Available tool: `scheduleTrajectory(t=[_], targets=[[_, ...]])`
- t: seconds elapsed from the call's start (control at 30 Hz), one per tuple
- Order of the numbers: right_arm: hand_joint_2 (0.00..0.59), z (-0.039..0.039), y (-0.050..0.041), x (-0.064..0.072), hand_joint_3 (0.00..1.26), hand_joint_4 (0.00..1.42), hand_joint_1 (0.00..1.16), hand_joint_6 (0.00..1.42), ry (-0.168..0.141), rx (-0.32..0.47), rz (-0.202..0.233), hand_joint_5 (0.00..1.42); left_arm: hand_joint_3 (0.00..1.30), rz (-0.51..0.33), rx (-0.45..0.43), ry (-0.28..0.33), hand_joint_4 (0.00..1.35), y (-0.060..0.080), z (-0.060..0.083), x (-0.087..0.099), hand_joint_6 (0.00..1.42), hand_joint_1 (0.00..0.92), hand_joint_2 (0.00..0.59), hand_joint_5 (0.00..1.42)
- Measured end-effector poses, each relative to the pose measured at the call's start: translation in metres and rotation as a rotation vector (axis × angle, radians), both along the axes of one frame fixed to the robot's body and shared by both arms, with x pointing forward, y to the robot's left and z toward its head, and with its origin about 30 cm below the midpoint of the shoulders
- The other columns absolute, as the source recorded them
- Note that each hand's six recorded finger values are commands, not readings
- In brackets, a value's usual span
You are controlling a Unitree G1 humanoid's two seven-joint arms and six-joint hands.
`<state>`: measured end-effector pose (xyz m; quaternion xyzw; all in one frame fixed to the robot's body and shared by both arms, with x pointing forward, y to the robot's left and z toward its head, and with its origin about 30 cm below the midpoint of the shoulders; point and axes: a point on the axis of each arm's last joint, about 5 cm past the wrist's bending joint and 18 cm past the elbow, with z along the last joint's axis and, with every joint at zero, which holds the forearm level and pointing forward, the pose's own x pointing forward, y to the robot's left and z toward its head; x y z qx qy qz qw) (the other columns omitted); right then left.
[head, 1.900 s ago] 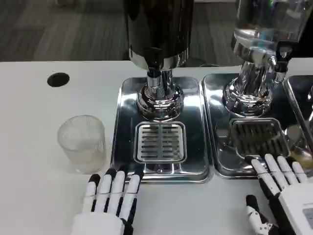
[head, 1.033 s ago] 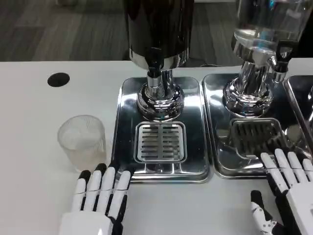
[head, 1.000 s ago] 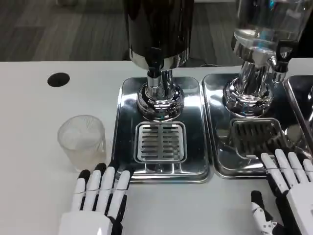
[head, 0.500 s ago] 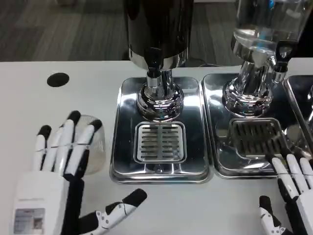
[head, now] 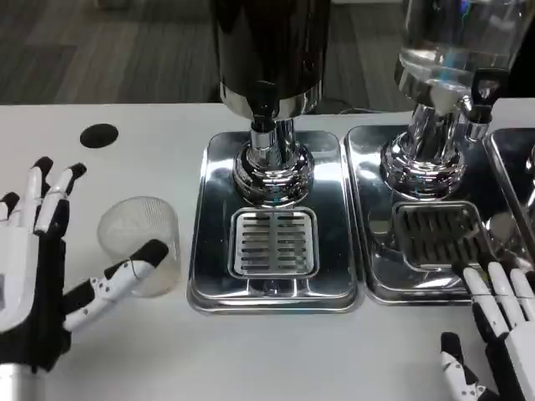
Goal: Grasp the cup under the faucet to collect the drink, then remove the cup.
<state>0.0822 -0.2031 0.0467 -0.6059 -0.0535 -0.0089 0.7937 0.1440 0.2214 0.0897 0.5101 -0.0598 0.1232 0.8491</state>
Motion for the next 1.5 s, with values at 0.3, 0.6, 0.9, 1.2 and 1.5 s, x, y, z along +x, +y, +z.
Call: scheduleTrajectory(t=[0.3, 0.6, 0.9, 1.2, 1.5], targets=[[0.468, -0.0022, -0.0012, -0.001, 0.08, 0.0, 0.11, 0.0, 0.018, 0.004, 0.006, 0.0, 0.02, 0.035, 0.09, 0.196, 0.0, 0.0, 0.002, 0.02, 0.08, 0.0, 0.0, 0.1], [0.468, -0.0035, -0.0029, -0.002, 0.08, 0.0, 0.11, 0.0, 0.028, 0.014, 0.009, 0.0, 0.06, 0.065, 0.12, 0.253, 0.0, 0.0, -0.002, 0.036, 0.13, 0.0, 0.004, 0.15], [0.458, -0.0057, -0.0046, -0.003, 0.1, 0.0, 0.11, 0.0, 0.043, 0.028, 0.006, 0.0, 0.11, 0.031, 0.098, 0.275, 0.05, -0.013, -0.009, 0.043, 0.27, 0.0, 0.01, 0.26], [0.452, -0.0077, -0.0084, -0.004, 0.11, 0.0, 0.1, 0.0, 0.054, 0.045, -0.003, 0.0, 0.26, 0.028, 0.099, 0.286, 0.22, -0.016, -0.011, 0.046, 0.53, 0.053, 0.036, 0.47], [0.451, -0.0101, -0.0098, -0.002, 0.12, 0.0, 0.1, 0.0, 0.061, 0.055, -0.002, 0.0, 0.53, 0.065, 0.106, 0.281, 0.5, -0.014, -0.009, 0.048, 1.16, 0.181, 0.074, 0.84]])
